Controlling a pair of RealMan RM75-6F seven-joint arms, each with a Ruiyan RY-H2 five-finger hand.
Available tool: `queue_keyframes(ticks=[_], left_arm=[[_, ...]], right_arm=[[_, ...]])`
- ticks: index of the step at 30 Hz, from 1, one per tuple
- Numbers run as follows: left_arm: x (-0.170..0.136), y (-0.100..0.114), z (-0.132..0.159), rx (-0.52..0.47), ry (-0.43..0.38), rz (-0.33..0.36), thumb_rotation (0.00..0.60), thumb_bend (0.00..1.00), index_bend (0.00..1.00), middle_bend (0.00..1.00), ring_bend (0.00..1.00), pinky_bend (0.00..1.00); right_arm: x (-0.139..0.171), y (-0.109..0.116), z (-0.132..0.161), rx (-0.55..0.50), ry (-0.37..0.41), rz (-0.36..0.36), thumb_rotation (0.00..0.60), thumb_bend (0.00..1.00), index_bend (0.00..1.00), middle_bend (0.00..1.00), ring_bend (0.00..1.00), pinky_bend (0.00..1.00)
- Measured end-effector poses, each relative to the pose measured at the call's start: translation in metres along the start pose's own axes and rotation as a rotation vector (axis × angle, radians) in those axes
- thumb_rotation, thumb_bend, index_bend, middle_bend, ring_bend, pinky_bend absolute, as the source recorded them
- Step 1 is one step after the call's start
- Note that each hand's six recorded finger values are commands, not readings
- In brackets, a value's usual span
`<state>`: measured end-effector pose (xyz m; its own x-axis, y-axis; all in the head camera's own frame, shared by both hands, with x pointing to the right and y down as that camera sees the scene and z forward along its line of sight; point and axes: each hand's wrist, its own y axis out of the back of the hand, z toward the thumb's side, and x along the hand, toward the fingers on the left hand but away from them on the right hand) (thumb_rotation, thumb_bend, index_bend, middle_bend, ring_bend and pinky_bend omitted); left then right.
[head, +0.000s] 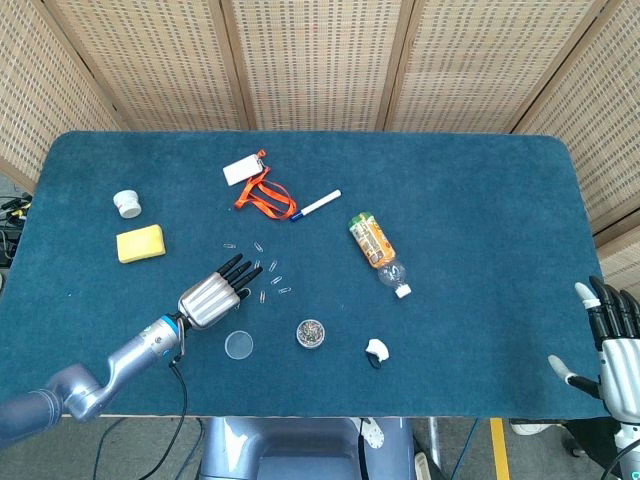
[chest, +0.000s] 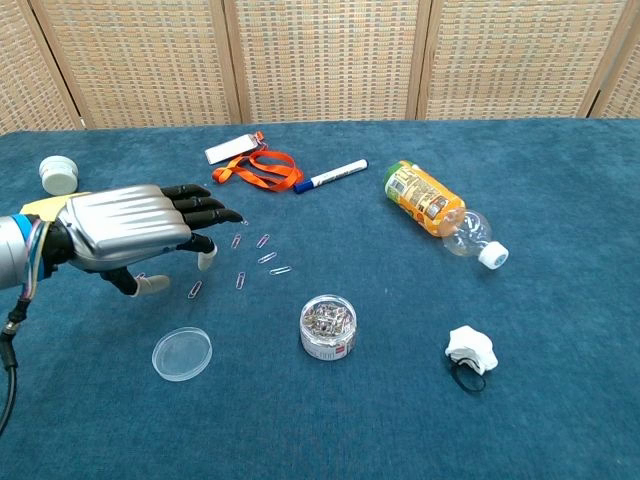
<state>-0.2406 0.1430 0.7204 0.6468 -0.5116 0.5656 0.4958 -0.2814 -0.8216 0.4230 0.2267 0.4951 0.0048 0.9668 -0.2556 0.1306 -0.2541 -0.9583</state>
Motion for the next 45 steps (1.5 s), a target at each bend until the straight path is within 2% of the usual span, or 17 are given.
queue_keyframes(ticks=[8, 18, 33, 38, 45], left_arm=[[0.006, -0.013, 0.006, -0.013, 0.008, -0.020, 0.600, 0.41, 0.37, 0.00, 0.00, 0.00], [0.012, -0.014, 0.009, -0.019, 0.023, -0.002, 0.600, 0.41, 0.37, 0.00, 0.00, 0.00], [0.017, -0.020, 0.011, -0.047, 0.057, 0.018, 0.600, 0.39, 0.46, 0.00, 0.00, 0.00], [0.019, -0.023, 0.012, -0.057, 0.069, 0.025, 0.600, 0.36, 0.55, 0.00, 0.00, 0.00], [0.018, -0.028, 0.013, -0.079, 0.081, 0.042, 0.600, 0.35, 0.59, 0.00, 0.00, 0.00]], right_arm=[[0.000, 0.000, 0.001, -0.004, 0.004, 0.002, 0.600, 0.00, 0.00, 0.00, 0.00, 0.00], [0.001, 0.001, 0.000, -0.006, 0.004, 0.002, 0.600, 0.00, 0.00, 0.00, 0.00, 0.00], [0.001, 0.001, 0.000, -0.013, 0.008, 0.002, 0.600, 0.00, 0.00, 0.00, 0.00, 0.00], [0.002, 0.001, 0.001, -0.017, 0.012, 0.005, 0.600, 0.00, 0.00, 0.00, 0.00, 0.00], [0.002, 0.002, 0.002, -0.023, 0.015, 0.006, 0.600, 0.00, 0.00, 0.00, 0.00, 0.00]])
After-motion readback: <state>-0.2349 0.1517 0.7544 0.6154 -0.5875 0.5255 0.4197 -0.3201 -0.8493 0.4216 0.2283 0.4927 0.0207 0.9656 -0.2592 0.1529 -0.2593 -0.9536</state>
